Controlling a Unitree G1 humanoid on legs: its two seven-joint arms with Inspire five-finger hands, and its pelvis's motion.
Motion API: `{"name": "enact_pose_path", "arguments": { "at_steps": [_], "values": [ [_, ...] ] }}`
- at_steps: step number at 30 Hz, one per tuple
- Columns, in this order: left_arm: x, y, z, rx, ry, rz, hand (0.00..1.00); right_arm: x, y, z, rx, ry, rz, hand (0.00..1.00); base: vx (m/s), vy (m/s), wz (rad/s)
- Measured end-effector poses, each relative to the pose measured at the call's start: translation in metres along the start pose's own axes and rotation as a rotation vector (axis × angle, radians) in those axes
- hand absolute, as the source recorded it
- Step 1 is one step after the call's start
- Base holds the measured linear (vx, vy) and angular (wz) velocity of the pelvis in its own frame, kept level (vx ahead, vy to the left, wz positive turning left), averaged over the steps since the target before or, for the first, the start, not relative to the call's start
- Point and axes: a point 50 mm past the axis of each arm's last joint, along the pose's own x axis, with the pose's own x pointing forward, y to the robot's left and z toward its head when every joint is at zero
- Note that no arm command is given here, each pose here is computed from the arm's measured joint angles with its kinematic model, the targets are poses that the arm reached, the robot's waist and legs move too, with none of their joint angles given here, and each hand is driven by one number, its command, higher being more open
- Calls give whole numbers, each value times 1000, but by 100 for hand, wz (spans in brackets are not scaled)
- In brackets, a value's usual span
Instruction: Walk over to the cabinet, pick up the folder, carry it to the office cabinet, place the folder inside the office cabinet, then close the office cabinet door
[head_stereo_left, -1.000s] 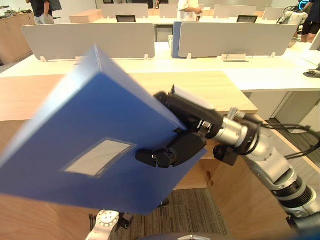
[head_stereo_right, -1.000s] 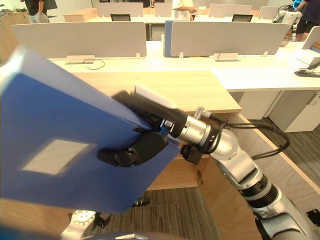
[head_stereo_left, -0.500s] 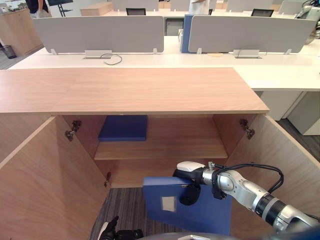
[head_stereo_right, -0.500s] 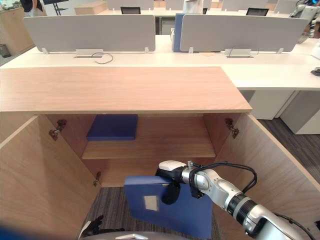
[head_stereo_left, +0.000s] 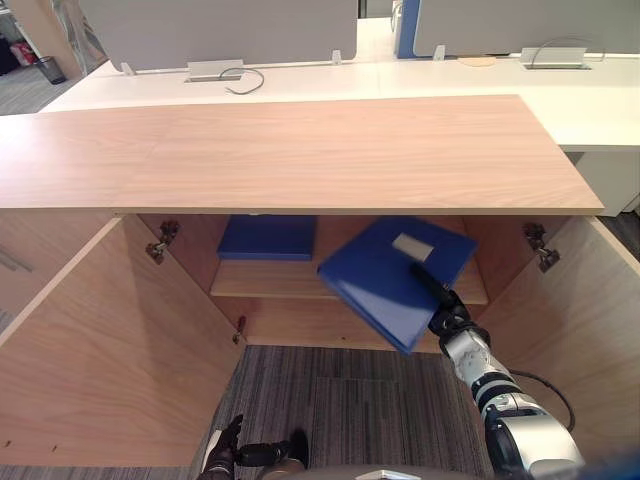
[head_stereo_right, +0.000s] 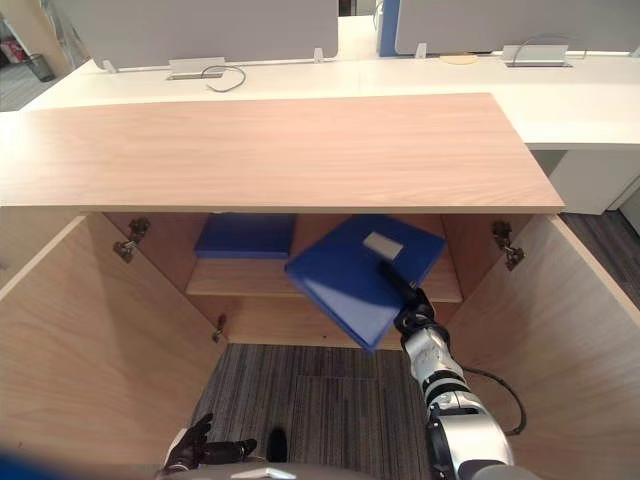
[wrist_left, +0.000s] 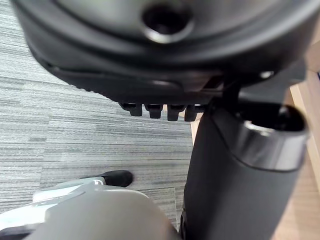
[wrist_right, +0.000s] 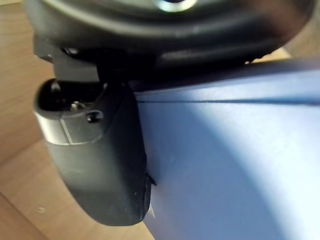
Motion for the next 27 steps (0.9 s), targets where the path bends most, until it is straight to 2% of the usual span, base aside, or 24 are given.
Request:
{"name": "enact_pose_path", "arguments": {
  "at_steps": [4,7,13,18,22,27],
  "values": [
    [0,-6,17,-53,-70,0,100,-4,31,44,257,-253,129,0,-63,18,37],
    [-1,-7,40,-95,-174,0,100,-15,54,76,307,-407,220,0,-155,40,43],
    [-2,-3,63,-189,-287,24,100,-34,99,95,308,-473,402,0,-184,47,-11],
    [-3,-1,83,-305,-379,21,100,-41,157,134,243,-541,532,0,-162,77,-26],
    [-3,-4,92,-402,-404,9,100,-41,183,158,270,-562,532,0,-117,63,-3],
    [1,-3,107,-447,-425,30,100,-28,190,188,493,-534,340,0,-62,17,8]
  ]
}}
